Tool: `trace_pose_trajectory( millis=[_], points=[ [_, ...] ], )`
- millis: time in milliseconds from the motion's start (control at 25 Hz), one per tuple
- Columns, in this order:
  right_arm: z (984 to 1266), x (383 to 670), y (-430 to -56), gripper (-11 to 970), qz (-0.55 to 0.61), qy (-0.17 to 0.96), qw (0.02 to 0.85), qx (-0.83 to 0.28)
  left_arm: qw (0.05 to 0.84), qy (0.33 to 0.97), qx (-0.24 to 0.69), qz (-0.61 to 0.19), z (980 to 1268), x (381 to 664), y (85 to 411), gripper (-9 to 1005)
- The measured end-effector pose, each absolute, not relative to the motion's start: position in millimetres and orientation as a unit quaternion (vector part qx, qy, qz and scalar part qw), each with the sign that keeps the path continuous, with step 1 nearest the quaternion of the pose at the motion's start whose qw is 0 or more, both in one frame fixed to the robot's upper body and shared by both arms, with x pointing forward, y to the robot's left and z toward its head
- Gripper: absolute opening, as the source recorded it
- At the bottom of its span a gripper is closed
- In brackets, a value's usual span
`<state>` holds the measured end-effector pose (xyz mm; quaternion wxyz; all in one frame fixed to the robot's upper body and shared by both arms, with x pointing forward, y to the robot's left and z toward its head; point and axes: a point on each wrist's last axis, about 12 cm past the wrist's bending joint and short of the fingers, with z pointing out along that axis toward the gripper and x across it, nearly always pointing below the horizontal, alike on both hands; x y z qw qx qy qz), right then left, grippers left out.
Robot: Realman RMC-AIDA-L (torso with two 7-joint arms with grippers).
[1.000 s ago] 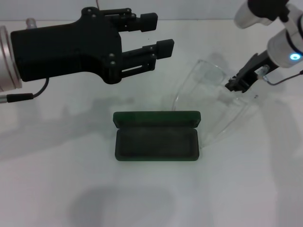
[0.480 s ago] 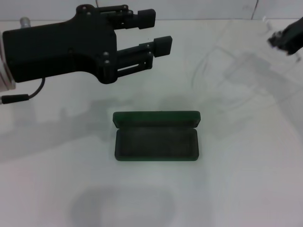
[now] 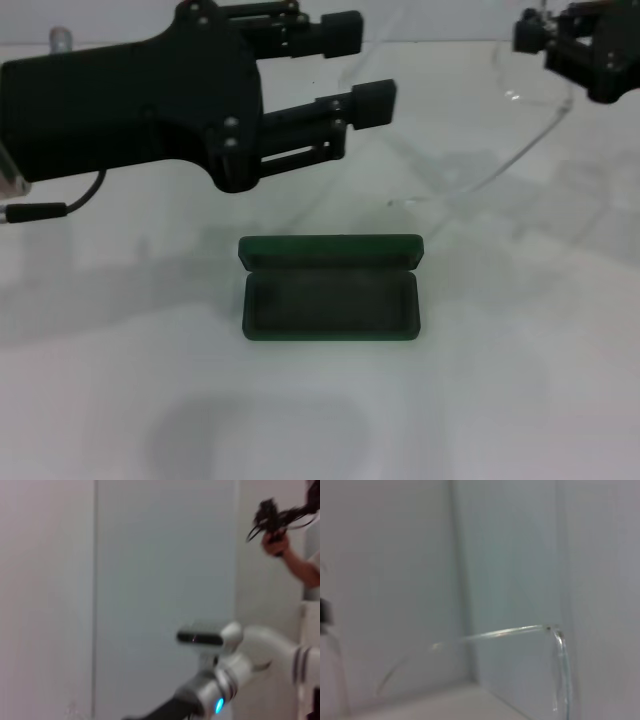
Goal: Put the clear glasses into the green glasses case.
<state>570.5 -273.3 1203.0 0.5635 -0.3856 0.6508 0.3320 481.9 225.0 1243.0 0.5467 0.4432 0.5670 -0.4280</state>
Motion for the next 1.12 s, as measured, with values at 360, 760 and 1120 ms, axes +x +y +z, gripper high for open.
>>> trace_pose_trajectory(
  millis=[360, 760, 1120],
  points=[
    [1159.8, 577.4, -221.5, 109, 0.470, 0.578, 0.522, -0.415, 0.556, 0.496, 0.426, -0.514, 1252.1, 479.3, 221.9, 450],
    [1159.0, 576.2, -193.6, 108, 0.503, 0.546, 0.495, -0.451, 0.542, 0.484, 0.385, -0.569, 1225.0, 503.7, 233.7, 197],
    [1163.5, 573.7, -199.2, 107, 0.513, 0.533, 0.505, -0.444, 0.533, 0.519, 0.362, -0.562, 1196.4, 521.8, 237.0, 81]
  ],
)
